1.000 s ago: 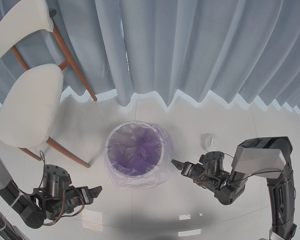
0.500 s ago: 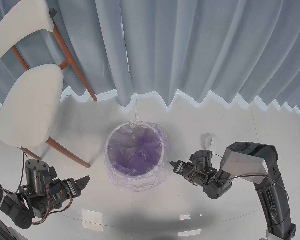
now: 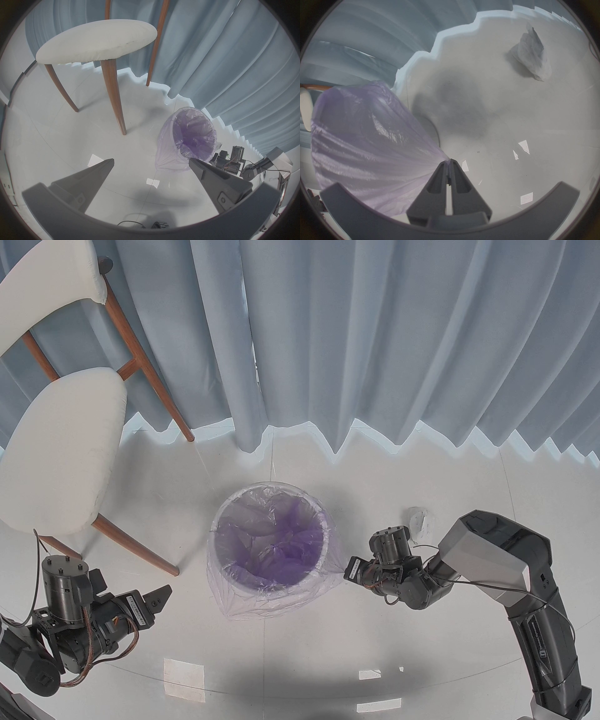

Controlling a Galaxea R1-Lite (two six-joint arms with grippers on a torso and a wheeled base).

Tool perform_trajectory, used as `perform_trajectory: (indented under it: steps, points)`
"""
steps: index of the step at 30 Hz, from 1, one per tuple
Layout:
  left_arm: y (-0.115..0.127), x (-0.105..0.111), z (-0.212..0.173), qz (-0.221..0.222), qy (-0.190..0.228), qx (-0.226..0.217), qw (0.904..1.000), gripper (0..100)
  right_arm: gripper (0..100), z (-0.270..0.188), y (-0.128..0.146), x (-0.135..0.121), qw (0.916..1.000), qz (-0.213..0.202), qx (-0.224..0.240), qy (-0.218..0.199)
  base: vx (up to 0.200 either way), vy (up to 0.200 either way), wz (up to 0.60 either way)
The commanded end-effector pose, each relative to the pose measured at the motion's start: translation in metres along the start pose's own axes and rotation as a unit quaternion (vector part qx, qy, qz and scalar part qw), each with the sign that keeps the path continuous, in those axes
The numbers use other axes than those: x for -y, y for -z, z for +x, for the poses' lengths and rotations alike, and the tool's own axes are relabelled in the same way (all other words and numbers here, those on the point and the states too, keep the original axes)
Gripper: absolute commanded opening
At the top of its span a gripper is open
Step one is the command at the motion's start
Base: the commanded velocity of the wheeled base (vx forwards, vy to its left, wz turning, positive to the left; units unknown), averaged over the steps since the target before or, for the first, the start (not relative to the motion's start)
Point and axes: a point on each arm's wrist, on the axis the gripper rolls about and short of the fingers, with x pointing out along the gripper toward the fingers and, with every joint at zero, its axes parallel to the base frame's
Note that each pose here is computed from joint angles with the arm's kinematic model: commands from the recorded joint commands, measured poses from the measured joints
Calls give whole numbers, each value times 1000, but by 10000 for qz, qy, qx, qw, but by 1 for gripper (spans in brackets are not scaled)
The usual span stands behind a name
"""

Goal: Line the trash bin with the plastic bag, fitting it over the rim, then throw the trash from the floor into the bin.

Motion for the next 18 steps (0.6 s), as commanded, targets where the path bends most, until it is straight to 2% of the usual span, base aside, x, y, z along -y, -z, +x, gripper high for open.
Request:
perform_trajectory:
  steps: [1, 16, 17, 18]
  points:
    - [-3, -1, 0, -41, -24, 70, 10000, 100, 0, 11, -16, -11, 10000, 11, 3, 21, 0, 0, 0]
    - [-2, -1, 1, -35, -25, 54, 10000, 100, 0, 24, -31, -22, 9968, 153, -579, 529, 0, 0, 0]
    - [-2, -1, 1, -26, -17, 42, 10000, 100, 100, 23, -31, -22, 9968, 153, -579, 529, 0, 0, 0]
    - [-2, -1, 1, -26, -17, 42, 10000, 100, 100, 23, -31, -22, 9969, 160, -572, 524, 0, 0, 0]
